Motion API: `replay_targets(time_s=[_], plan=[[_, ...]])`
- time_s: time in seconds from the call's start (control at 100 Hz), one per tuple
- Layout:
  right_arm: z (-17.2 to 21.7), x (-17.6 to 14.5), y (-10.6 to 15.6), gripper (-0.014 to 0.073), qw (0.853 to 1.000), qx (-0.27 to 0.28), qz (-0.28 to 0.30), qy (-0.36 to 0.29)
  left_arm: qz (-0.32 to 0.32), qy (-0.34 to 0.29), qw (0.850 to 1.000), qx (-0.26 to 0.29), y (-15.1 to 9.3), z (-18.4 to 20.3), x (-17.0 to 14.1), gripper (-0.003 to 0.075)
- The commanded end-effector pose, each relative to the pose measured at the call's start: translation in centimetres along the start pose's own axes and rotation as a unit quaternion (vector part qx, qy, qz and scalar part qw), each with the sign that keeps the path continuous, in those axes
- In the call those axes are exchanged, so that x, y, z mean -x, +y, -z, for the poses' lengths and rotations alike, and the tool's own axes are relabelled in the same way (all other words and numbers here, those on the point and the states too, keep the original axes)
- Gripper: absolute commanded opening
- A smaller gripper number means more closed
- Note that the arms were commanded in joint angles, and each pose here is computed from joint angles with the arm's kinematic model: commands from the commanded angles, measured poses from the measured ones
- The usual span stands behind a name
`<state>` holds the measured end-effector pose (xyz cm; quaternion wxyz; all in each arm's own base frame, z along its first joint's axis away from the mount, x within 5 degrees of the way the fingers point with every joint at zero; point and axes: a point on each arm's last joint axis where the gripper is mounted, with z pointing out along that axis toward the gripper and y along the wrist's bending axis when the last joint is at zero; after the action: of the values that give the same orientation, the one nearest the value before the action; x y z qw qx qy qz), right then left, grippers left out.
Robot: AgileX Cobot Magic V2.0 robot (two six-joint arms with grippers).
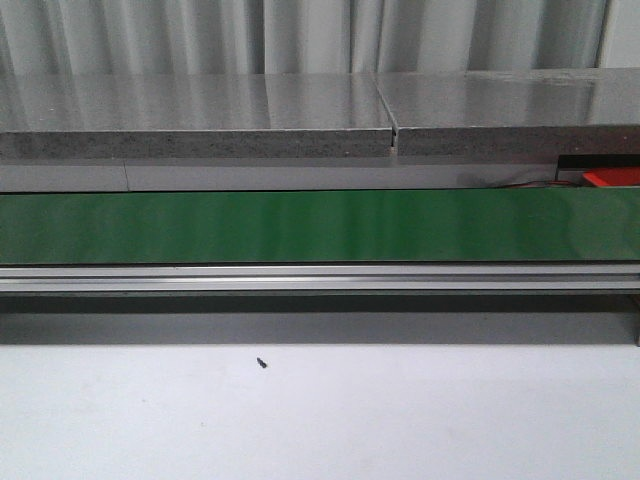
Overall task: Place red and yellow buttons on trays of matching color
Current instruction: 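Move the left gripper down over the red and yellow buttons on the table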
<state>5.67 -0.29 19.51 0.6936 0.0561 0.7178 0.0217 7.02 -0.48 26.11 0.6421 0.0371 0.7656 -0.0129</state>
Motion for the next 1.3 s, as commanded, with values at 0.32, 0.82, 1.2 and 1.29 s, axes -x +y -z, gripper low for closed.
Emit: replay_targets(time_s=[0.32, 0.82, 1.2, 1.29], plan=[[0.3, 1.2, 0.1, -0.0067, 0.999, 0.003, 0.008, -0.054, 0.021, 0.088, 0.996, -0.006, 0.0, -4.6, 4.5, 0.0006], [0.3, 1.2, 0.1, -0.0067, 0.999, 0.003, 0.008, -0.054, 0.056, 0.202, 0.978, -0.005, 0.3, -9.9, 7.7, 0.0512], [0.3, 1.2, 0.1, -0.0067, 0.999, 0.003, 0.008, -0.054, 0.081, 0.364, 0.924, 0.083, 6.2, -12.6, 10.5, 0.0512], [0.3, 1.2, 0.1, -0.0067, 0.999, 0.003, 0.008, -0.054, 0.075, 0.405, 0.907, 0.085, 7.6, -13.4, 10.2, 0.0512]])
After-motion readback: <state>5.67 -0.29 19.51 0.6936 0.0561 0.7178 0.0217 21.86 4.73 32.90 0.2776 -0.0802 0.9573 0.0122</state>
